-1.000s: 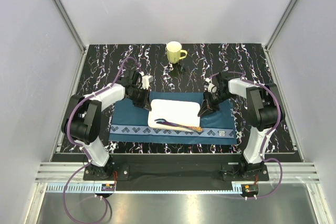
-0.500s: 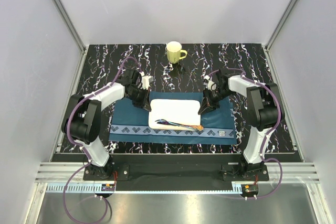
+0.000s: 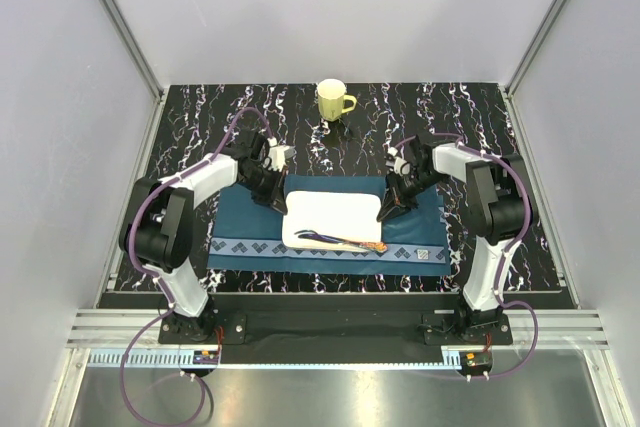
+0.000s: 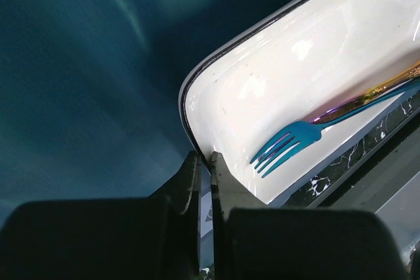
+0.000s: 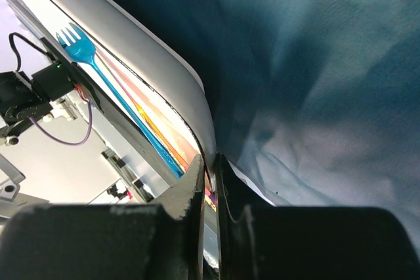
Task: Set the dinner table for one person
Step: Move the plate onto the napkin.
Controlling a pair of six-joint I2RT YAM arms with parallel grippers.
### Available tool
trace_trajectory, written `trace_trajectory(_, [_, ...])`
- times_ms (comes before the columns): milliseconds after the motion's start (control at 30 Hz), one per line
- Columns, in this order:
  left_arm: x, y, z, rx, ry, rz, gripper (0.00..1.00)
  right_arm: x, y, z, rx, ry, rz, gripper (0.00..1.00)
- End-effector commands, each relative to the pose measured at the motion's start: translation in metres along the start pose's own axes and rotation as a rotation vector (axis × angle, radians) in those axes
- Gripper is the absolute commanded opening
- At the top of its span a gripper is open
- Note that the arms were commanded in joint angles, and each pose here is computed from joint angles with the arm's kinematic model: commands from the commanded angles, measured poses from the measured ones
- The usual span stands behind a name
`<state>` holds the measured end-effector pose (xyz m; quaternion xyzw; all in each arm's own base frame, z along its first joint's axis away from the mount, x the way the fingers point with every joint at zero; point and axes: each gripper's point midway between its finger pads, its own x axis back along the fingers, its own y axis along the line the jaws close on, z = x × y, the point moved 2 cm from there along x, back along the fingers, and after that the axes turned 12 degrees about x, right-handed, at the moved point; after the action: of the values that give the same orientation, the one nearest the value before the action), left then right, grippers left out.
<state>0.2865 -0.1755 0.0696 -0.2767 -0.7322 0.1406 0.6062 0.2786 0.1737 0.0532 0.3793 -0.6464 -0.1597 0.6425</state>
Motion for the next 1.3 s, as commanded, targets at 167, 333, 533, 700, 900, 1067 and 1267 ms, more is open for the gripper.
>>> trace_trajectory(167, [0.005,-0.048,0.008,-0.087,0.057,0.241,0.00,0.009,0.048,-0.023,0.058,-0.059,-0.227,0.00])
trace_trajectory(333, [0.007,-0.048,0.010,-0.091,0.061,0.240,0.00,0.007,0.048,-0.021,0.056,-0.049,-0.227,0.00])
trace_trajectory(533, [0.006,-0.045,0.016,-0.089,0.069,0.234,0.00,0.005,0.046,-0.020,0.058,-0.043,-0.220,0.00])
trace_trajectory(700, [0.002,-0.041,0.020,-0.080,0.083,0.223,0.00,0.001,0.043,-0.018,0.048,-0.030,-0.215,0.00])
trace_trajectory(900, [-0.007,-0.033,0.024,-0.051,0.115,0.210,0.00,-0.004,0.039,-0.019,0.047,-0.019,-0.205,0.00])
trace_trajectory(1067, [-0.010,-0.030,0.025,-0.044,0.127,0.203,0.00,-0.008,0.037,-0.018,0.045,-0.009,-0.202,0.00])
trace_trajectory(1267, [-0.014,-0.025,0.024,-0.033,0.136,0.183,0.00,-0.011,0.037,-0.015,0.048,0.001,-0.203,0.00])
